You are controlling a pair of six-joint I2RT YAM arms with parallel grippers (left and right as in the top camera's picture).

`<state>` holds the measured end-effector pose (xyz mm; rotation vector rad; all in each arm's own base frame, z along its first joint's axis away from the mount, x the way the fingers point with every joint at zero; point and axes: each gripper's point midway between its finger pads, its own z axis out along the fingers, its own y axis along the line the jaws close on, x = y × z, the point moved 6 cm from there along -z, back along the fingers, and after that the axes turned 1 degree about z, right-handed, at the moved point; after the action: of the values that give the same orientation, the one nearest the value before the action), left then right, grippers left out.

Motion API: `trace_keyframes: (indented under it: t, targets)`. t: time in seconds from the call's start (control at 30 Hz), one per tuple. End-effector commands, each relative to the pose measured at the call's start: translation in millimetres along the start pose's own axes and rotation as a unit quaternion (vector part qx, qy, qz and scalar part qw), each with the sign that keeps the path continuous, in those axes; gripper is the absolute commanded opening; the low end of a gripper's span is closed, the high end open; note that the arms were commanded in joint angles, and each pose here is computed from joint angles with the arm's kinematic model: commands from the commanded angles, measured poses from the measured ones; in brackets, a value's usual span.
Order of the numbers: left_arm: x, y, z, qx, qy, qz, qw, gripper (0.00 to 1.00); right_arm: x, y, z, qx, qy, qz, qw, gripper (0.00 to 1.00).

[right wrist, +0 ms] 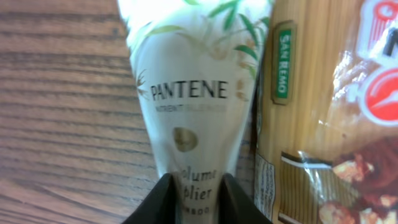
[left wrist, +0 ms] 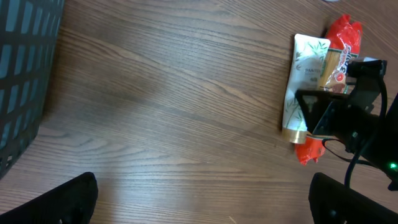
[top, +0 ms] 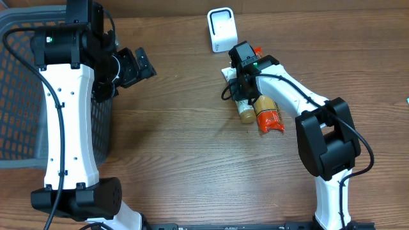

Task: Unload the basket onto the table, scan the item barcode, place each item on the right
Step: 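Reach and grasp the white Pantene tube with the right gripper, then hold the white Pantene tube up in front of the white scanner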

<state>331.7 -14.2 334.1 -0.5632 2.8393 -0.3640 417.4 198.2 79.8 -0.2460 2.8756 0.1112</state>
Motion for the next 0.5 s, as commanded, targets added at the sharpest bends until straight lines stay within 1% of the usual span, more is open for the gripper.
trace_keyframes:
  t: [0.0, 0.13, 0.33, 0.47]
  targets:
    - [1, -1, 0, -0.002, -0.001, 0.013, 1.0, 1.0, 9, -3, 28, 0.018, 0.025, 0.025, 0.999, 0.04]
    - [1, -1, 0, -0.002, -0.001, 0.013, 1.0, 1.0, -9, 3, 6, 0.006, 0.0, 0.038, 0.999, 0.04]
    - [1, -1, 0, -0.002, -0.001, 0.013, 1.0, 1.0, -57, 14, -79, -0.022, -0.089, 0.041, 0.995, 0.04]
    - [1, -1, 0, -0.002, -0.001, 0.013, 1.0, 1.0, -85, 21, -124, -0.044, -0.156, 0.042, 0.986, 0.04]
